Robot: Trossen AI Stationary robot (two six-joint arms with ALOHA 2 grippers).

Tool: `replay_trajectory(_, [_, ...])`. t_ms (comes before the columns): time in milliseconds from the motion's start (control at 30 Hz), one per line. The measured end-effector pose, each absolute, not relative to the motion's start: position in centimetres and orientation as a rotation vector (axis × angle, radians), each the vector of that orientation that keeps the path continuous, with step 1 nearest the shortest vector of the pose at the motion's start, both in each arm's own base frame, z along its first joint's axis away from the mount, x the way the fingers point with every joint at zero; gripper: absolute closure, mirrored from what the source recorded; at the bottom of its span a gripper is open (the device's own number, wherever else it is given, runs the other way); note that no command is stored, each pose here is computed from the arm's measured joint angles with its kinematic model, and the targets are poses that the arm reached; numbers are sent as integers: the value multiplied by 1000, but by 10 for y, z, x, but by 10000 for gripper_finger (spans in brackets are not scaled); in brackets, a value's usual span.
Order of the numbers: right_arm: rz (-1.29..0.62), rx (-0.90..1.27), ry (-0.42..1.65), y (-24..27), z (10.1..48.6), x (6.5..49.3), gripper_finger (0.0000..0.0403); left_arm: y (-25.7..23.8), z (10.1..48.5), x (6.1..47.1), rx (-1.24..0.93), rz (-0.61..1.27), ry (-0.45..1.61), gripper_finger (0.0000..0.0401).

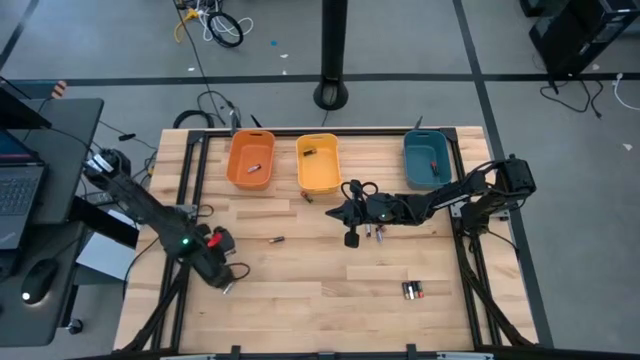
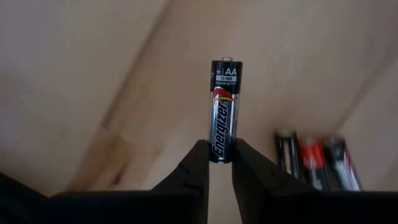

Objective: Sort batteries
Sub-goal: Put the silver battery into the orange bin

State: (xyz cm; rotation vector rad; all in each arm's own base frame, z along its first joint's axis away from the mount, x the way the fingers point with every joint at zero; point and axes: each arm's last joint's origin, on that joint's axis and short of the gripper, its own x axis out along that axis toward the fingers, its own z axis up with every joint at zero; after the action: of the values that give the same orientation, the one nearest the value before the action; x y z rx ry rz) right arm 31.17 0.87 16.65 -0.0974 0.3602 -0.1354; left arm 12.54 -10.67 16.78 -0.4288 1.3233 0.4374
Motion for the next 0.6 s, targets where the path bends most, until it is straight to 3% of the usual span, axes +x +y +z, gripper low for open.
replay_trajectory(267, [-138,-97,360,8,166,312,389,-70,194,151,-412,451,1178,347])
replay_trajectory(600, [-139,-94,360,8,166,312,389,10,251,171,-336,668,1013,347])
